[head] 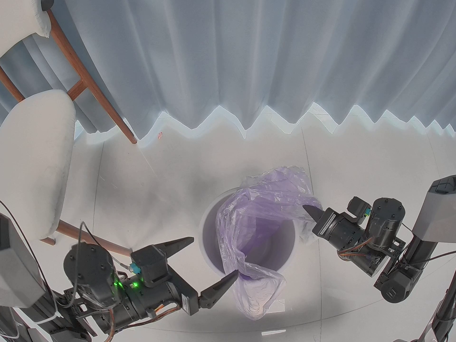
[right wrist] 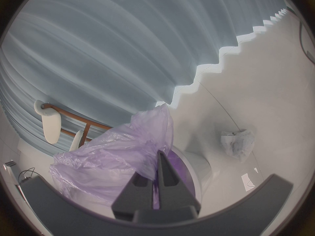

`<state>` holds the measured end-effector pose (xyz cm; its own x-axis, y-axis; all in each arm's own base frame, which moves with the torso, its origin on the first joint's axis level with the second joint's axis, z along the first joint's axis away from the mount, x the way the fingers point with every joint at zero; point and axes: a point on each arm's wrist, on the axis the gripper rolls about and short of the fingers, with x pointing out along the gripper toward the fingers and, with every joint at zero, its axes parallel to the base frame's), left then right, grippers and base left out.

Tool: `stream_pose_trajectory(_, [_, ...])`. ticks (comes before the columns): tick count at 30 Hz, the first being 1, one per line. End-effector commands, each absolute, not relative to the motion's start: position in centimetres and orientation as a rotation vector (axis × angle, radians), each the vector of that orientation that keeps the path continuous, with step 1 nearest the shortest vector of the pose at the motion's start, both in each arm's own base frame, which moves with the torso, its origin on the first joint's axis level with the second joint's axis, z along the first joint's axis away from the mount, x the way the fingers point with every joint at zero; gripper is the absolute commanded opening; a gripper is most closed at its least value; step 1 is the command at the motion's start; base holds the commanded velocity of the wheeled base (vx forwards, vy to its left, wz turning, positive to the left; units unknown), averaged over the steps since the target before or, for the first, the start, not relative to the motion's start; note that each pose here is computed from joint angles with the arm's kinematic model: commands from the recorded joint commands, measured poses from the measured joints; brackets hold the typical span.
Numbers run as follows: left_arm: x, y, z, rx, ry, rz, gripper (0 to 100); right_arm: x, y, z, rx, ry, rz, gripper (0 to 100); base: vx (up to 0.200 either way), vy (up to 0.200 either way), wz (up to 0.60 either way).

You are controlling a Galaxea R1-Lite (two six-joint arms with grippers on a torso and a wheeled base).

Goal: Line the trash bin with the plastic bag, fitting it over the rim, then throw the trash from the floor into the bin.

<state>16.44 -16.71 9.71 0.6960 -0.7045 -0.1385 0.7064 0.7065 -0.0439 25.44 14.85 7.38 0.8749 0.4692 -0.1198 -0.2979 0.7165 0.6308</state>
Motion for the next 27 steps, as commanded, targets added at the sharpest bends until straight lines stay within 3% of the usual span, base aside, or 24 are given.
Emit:
stream_pose_trajectory(1, [16.6,-17.4,6.7,0.066,0.270,-0.791,100,25.4,14.9,7.6,0.649,0.266,0.438,0,0.000,0.000,0.00])
stream_pose_trajectory(9, [17.3,-18.6,3.6,0.090,0.368,-0.777,100,25.3,14.8,7.3,0.643,0.280,0.433,0,0.000,0.000,0.00])
stream_pose_trajectory(27, [18.5,-20.2,2.8,0.078,0.350,-0.690,100,25.3,14.9,7.3,0.643,0.280,0.436,0,0.000,0.000,0.00])
